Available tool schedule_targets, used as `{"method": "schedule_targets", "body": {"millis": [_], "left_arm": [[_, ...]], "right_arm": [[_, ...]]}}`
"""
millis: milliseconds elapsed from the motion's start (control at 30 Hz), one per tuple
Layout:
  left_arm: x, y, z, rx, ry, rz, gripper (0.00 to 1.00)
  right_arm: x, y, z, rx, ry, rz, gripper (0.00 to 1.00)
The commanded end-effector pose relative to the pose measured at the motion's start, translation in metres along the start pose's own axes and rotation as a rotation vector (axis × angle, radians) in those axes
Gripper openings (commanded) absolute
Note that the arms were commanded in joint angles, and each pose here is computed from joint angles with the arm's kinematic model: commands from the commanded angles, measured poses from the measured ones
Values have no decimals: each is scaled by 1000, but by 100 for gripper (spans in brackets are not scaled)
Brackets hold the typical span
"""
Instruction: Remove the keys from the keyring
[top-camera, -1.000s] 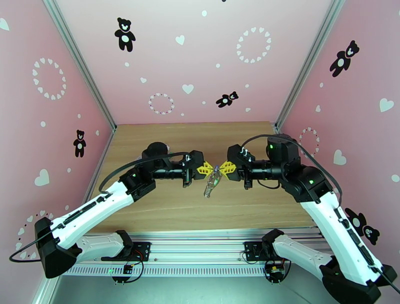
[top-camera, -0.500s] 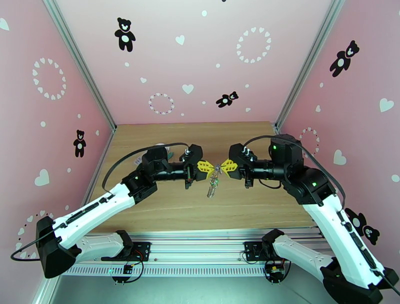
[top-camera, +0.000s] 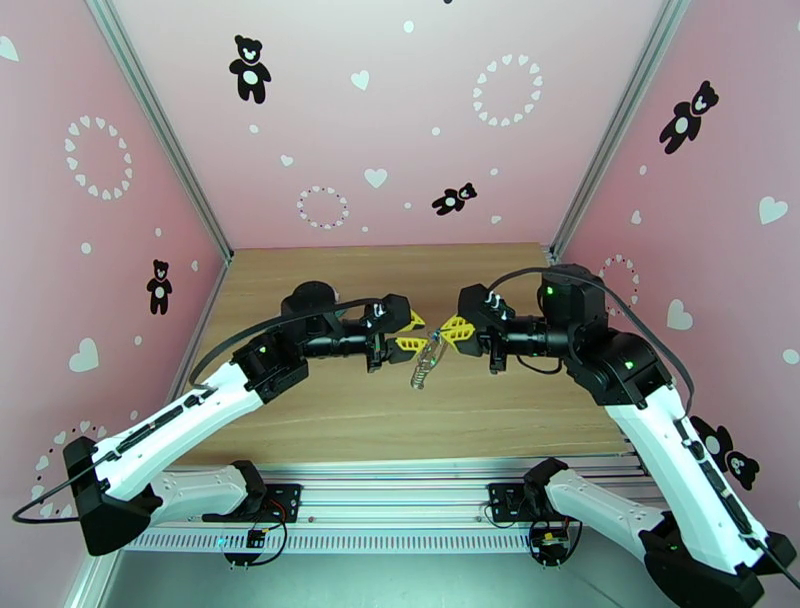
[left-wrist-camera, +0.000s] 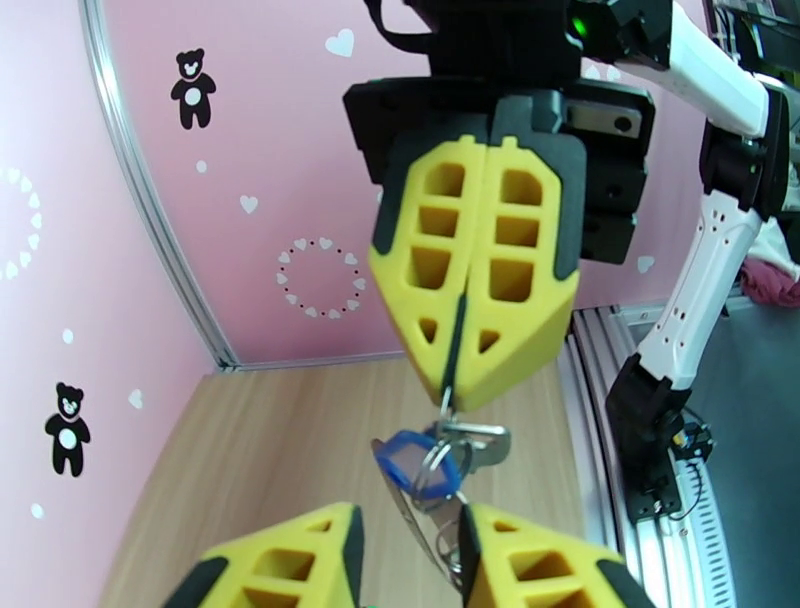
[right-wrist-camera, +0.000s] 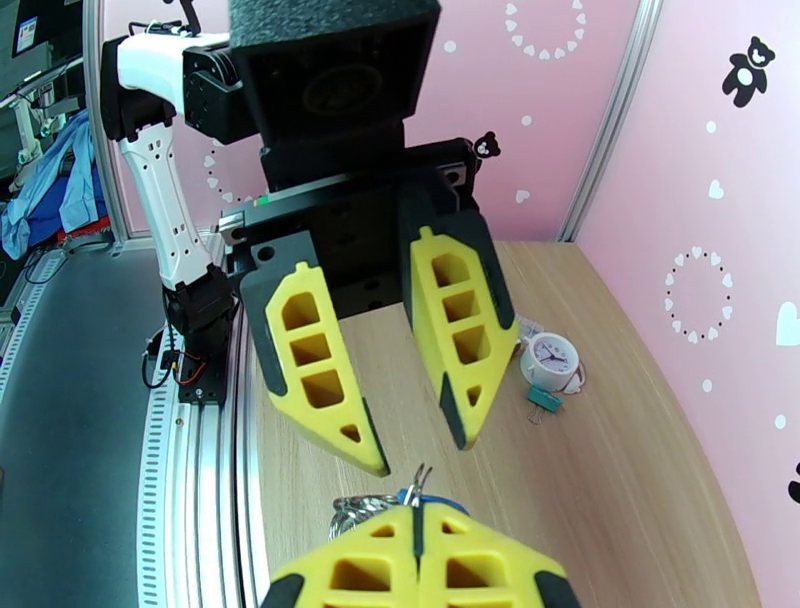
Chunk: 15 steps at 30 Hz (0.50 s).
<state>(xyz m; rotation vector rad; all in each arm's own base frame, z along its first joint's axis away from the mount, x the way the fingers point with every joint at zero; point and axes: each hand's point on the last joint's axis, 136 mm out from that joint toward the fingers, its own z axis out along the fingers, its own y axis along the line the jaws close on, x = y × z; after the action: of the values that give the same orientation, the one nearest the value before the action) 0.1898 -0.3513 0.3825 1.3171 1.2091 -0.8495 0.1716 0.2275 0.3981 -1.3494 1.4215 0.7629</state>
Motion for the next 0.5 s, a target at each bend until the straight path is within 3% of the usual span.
{"method": "schedule_targets", "body": {"millis": [0, 467], "left_arm": [[2, 6, 2, -18, 41, 47, 33], [-2, -11, 11, 127, 42, 73, 27]], "right_arm": [[-12, 1, -5, -7, -28, -31, 0], [-10, -3, -2, 4, -16, -35, 0]]}}
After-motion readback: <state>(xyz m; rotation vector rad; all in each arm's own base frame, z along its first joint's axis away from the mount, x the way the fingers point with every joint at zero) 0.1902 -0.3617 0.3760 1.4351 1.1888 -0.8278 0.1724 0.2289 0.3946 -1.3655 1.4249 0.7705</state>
